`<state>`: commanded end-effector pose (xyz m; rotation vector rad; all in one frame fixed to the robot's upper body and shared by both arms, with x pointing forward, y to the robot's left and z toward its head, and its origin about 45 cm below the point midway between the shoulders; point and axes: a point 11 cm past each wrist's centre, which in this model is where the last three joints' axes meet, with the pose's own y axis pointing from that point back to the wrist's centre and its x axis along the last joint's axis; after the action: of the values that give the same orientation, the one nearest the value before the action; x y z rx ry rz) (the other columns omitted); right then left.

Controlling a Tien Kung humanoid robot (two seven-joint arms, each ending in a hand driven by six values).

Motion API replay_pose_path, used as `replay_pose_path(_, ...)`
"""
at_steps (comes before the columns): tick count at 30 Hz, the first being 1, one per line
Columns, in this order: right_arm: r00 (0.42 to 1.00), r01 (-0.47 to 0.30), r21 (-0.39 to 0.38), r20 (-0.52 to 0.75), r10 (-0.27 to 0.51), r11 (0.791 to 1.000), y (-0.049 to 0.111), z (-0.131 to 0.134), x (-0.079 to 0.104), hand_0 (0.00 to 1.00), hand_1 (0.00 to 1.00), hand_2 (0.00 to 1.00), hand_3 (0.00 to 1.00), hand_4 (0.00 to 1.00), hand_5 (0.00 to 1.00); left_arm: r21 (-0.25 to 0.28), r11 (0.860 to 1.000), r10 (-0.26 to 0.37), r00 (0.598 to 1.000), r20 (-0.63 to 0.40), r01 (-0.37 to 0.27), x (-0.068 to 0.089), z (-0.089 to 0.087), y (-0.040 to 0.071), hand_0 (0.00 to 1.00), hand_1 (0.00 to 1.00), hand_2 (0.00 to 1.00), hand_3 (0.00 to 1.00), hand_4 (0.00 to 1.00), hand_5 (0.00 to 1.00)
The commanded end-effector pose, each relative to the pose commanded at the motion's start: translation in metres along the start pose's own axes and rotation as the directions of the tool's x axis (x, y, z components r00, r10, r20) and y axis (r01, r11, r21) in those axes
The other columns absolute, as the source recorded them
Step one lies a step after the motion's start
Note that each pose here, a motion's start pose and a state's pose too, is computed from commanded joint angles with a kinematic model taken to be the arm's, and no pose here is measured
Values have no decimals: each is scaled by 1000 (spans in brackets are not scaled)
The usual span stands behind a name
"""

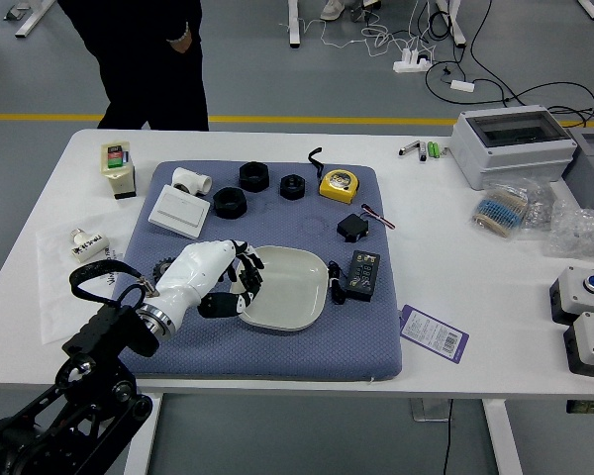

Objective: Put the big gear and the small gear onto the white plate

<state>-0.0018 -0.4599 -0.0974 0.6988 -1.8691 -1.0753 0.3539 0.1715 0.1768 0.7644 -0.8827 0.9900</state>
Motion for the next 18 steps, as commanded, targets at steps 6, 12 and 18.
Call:
replay_pose_path(6,1000,0,3,0,0,1000,0,-2,0,605,625,725,539,730,698,15,999,-47,997,53,47,-8,6,-12,317,424,495,544,314,2)
replay_pose_path(12,1000,0,4,1,0,1000,0,-3,0,606,625,725,539,730,697,45,993,-115,988,100,111,-14,6,-14,416,595,715,679,998,300)
replay_pose_path(18,1000,0,5,-2,0,1000,0,-3,0,607,625,725,539,730,698,40,993,-112,989,99,109,-11,9,-14,444,635,782,800,998,423)
